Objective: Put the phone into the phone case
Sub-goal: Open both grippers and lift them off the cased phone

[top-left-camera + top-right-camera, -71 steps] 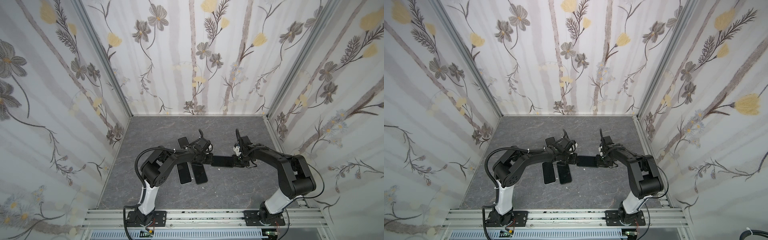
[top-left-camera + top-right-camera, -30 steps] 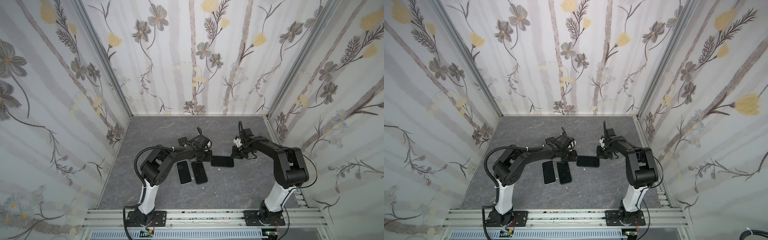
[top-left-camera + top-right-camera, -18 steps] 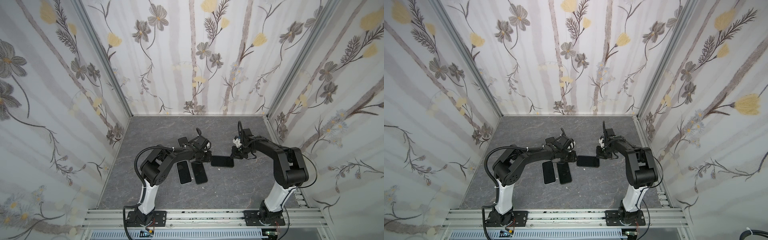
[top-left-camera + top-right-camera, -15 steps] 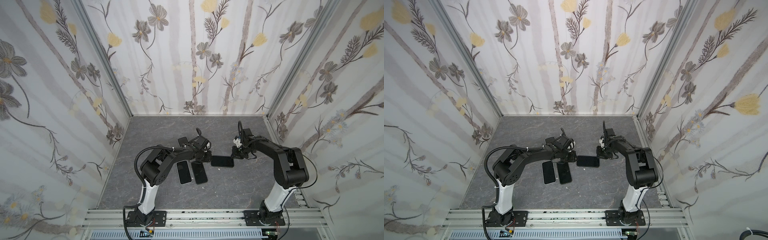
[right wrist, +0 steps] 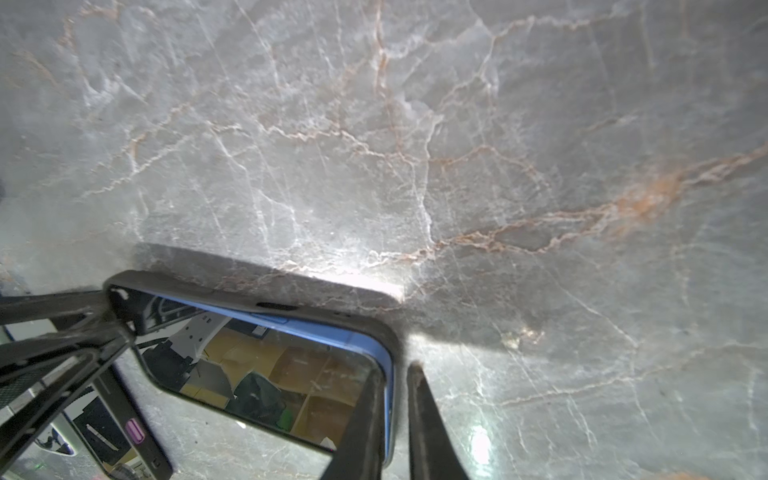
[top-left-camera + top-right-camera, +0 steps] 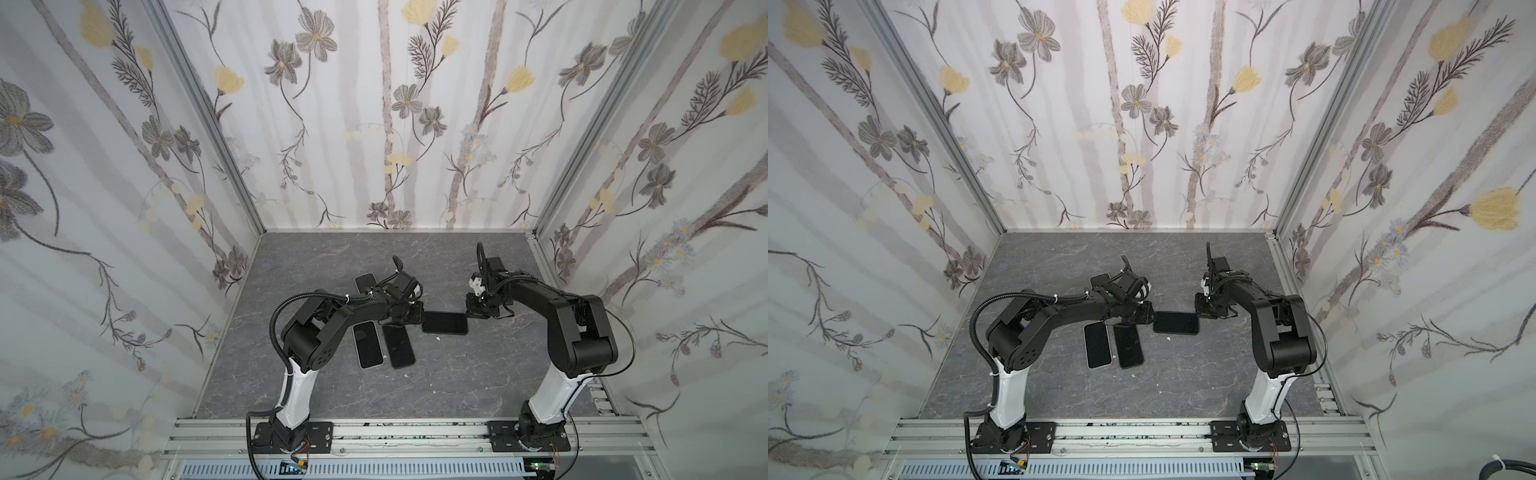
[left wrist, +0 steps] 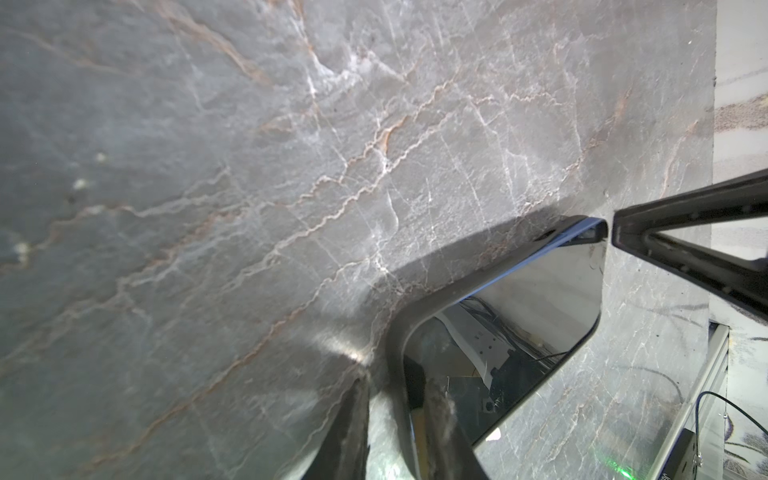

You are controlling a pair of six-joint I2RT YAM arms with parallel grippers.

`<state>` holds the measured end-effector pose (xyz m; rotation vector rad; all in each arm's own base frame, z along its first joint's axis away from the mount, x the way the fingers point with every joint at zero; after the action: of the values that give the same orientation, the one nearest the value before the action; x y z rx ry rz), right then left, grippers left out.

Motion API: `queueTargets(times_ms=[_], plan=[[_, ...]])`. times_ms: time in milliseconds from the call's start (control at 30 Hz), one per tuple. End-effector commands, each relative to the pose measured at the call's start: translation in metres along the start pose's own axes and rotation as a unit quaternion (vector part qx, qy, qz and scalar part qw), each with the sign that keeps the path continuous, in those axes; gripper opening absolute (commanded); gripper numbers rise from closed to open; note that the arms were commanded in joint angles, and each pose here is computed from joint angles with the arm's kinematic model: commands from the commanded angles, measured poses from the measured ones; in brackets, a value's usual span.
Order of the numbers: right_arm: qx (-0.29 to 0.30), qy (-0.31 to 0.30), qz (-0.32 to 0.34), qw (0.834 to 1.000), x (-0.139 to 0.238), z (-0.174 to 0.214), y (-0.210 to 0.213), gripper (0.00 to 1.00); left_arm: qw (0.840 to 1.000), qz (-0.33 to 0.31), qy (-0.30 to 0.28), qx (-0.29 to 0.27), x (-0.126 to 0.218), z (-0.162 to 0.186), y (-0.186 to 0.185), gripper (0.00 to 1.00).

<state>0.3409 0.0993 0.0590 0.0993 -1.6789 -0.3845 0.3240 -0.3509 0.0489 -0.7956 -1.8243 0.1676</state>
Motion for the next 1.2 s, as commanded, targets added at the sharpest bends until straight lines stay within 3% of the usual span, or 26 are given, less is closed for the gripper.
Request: queueTargets(times_ms=[0,700,967,1167], plan=[[0.005,0.010,0.006,1.000,-0.005,0.004,-0.003,0.13,1.000,-0.011,0.009,0.009,-0.003,0.005,0.004,0.27],[0.017,0.064,0.068,0.996,-0.035,0.028,-0.022,0.12,1.000,-0.010,0.005,0.010,-0.003,0.004,0.003,0.27],[0.045,0.025,0.076,0.996,-0.011,0.011,-0.004,0.13,1.000,-0.010,-0.004,0.004,0.005,-0.004,-0.003,0.27],[0.131,-0.051,0.046,0.989,0.034,-0.016,0.046,0.14,0.995,-0.006,-0.087,-0.040,0.056,-0.058,-0.033,0.27]])
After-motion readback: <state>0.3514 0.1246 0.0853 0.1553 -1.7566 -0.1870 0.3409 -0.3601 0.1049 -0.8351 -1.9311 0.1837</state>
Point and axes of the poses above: each gripper's point midway between its finger pads, its own x axis back along the fingers, its own y axis along the line the jaws close on, z = x × y, the point moved 3 cm from there along x, back along the fingers, and after that the axes turned 10 degrees about -x, right-handed, at the moved point
